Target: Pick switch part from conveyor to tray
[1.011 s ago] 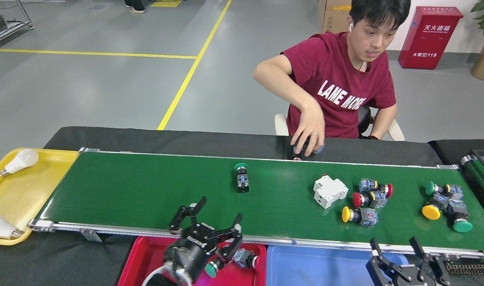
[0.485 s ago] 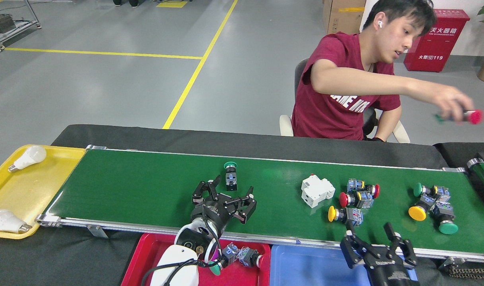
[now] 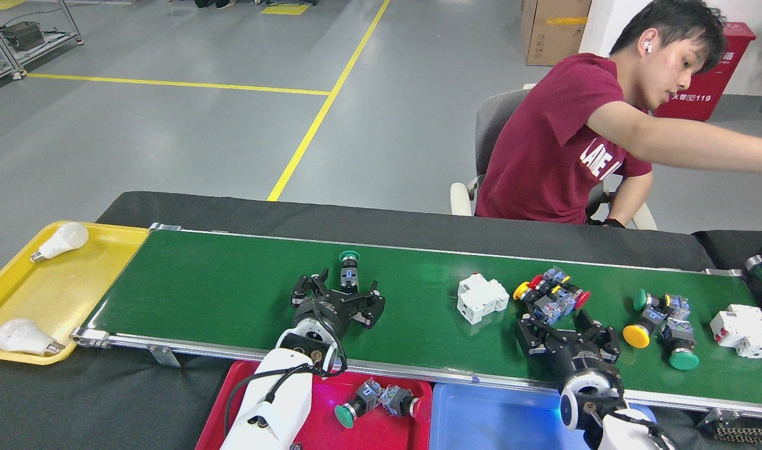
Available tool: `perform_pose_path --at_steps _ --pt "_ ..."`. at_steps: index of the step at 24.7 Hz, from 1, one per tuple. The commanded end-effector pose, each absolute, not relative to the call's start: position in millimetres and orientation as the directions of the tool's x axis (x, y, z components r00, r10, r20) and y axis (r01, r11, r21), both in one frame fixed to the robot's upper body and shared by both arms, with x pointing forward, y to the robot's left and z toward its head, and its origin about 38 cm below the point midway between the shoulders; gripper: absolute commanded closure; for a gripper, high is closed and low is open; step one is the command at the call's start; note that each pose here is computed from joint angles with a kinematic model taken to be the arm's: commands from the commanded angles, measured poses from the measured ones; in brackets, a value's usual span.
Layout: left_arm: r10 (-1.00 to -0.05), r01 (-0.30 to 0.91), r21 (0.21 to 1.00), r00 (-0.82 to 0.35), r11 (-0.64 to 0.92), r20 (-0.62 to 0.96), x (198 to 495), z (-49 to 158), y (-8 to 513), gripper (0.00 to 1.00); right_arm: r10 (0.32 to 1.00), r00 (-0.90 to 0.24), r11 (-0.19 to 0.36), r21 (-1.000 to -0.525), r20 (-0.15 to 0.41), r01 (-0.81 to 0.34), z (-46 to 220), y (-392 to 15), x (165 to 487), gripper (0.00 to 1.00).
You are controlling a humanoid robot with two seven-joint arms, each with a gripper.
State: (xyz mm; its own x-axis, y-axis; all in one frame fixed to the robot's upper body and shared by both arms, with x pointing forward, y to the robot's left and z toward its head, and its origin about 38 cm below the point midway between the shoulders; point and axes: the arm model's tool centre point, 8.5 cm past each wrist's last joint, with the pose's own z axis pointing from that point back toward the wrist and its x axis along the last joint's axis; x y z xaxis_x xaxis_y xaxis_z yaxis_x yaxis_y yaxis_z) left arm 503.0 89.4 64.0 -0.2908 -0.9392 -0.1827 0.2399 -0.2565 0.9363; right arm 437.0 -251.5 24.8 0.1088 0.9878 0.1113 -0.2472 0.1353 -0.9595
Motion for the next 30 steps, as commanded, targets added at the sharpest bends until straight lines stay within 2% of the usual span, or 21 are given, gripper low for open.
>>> perform_pose_path --at_steps 1,2,3,4,5,6,10,13,16,18,19,20,21,22,23,24,27,28,30 --pt "-0.945 0.167 0.961 -0.283 -0.219 -0.166 511.0 81.4 86.7 0.72 0.989 0.098 0.131 -0.965 0.111 -0.228 34.5 -257.6 444.9 0.24" --pt "-0.948 0.177 0.964 -0.283 -0.199 -0.144 510.4 77.4 87.8 0.77 0.991 0.081 0.125 -0.965 0.109 -0.229 34.8 -259.4 445.9 0.39" --pt "-0.952 0.2 0.963 -0.282 -0.183 -0.122 509.4 71.1 89.4 0.83 0.993 0.048 0.114 -0.968 0.106 -0.226 34.9 -262.0 446.9 0.63" --pt "-0.953 0.216 0.96 -0.28 -0.179 -0.115 508.7 66.2 91.1 0.86 0.993 0.007 0.115 -0.968 0.116 -0.222 35.3 -263.5 447.6 0.8" --pt "-0.953 0.218 0.959 -0.279 -0.181 -0.116 508.5 64.3 92.3 0.88 0.99 -0.02 0.135 -0.973 0.141 -0.186 41.7 -266.9 450.3 0.92" --pt "-0.953 0.217 0.959 -0.277 -0.183 -0.119 508.8 64.2 93.9 0.89 0.987 -0.027 0.154 -0.976 0.16 -0.155 45.4 -271.0 450.4 0.98" --pt "-0.944 0.204 0.961 -0.308 -0.187 -0.118 503.6 63.9 91.1 0.89 0.986 -0.028 0.157 -0.979 0.162 -0.133 48.5 -280.3 448.5 0.98" --pt "-0.89 0.093 0.981 -0.441 -0.172 -0.114 489.0 89.4 90.3 0.91 0.988 -0.038 0.145 -0.979 0.152 -0.145 44.8 -285.3 443.3 0.98" --pt "-0.72 -0.023 0.971 -0.667 -0.239 -0.193 435.4 93.9 122.0 0.9 0.987 -0.049 0.144 -0.977 0.154 -0.154 40.7 -284.1 436.7 0.98" --pt "-0.552 -0.048 0.967 -0.813 -0.25 -0.183 376.0 84.0 141.9 0.88 0.987 -0.049 0.143 -0.977 0.152 -0.156 40.7 -284.8 436.7 0.98" --pt "-0.521 -0.031 0.968 -0.839 -0.248 -0.16 351.3 76.4 156.3 0.84 0.987 -0.049 0.143 -0.977 0.152 -0.157 40.5 -284.8 436.7 0.98" --pt "-0.533 -0.013 0.969 -0.833 -0.246 -0.146 338.6 71.9 167.6 0.79 0.987 -0.05 0.145 -0.977 0.154 -0.155 41.5 -284.3 436.8 0.98" --pt "-0.552 0.013 0.971 -0.824 -0.239 -0.125 325.7 66.9 179.3 0.63 0.986 -0.055 0.146 -0.978 0.155 -0.149 43.7 -282.4 437.3 0.98" --pt "-0.574 0.028 0.971 -0.811 -0.237 -0.116 320.1 64.6 188.6 0.35 0.985 -0.071 0.149 -0.979 0.16 -0.136 48.2 -278.6 436.3 0.98" --pt "-0.584 0.033 0.972 -0.804 -0.235 -0.114 319.2 63.8 191.5 0.11 0.981 -0.095 0.156 -0.98 0.168 -0.121 53.6 -273.7 434.4 0.98" --pt "-0.593 0.036 0.974 -0.798 -0.226 -0.108 318.6 63.8 192.8 0.0 0.975 -0.136 0.164 -0.981 0.177 -0.103 60.1 -265.2 427.9 0.98" --pt "-0.609 0.085 0.972 -0.791 -0.219 -0.068 303.5 49.6 196.9 0.0 0.944 -0.285 0.163 -0.986 0.166 -0.033 86.8 -253.1 393.2 0.98" --pt "-0.628 0.098 0.971 -0.776 -0.219 -0.063 301.2 47.2 205.0 0.0 0.903 -0.395 0.169 -0.985 0.168 -0.032 91.7 -243.5 369.6 0.98" --pt "-0.666 0.108 0.975 -0.744 -0.192 -0.049 300.9 46.8 213.6 0.0 0.827 -0.532 0.187 -0.981 0.18 -0.042 93.5 -229.3 335.2 0.98"
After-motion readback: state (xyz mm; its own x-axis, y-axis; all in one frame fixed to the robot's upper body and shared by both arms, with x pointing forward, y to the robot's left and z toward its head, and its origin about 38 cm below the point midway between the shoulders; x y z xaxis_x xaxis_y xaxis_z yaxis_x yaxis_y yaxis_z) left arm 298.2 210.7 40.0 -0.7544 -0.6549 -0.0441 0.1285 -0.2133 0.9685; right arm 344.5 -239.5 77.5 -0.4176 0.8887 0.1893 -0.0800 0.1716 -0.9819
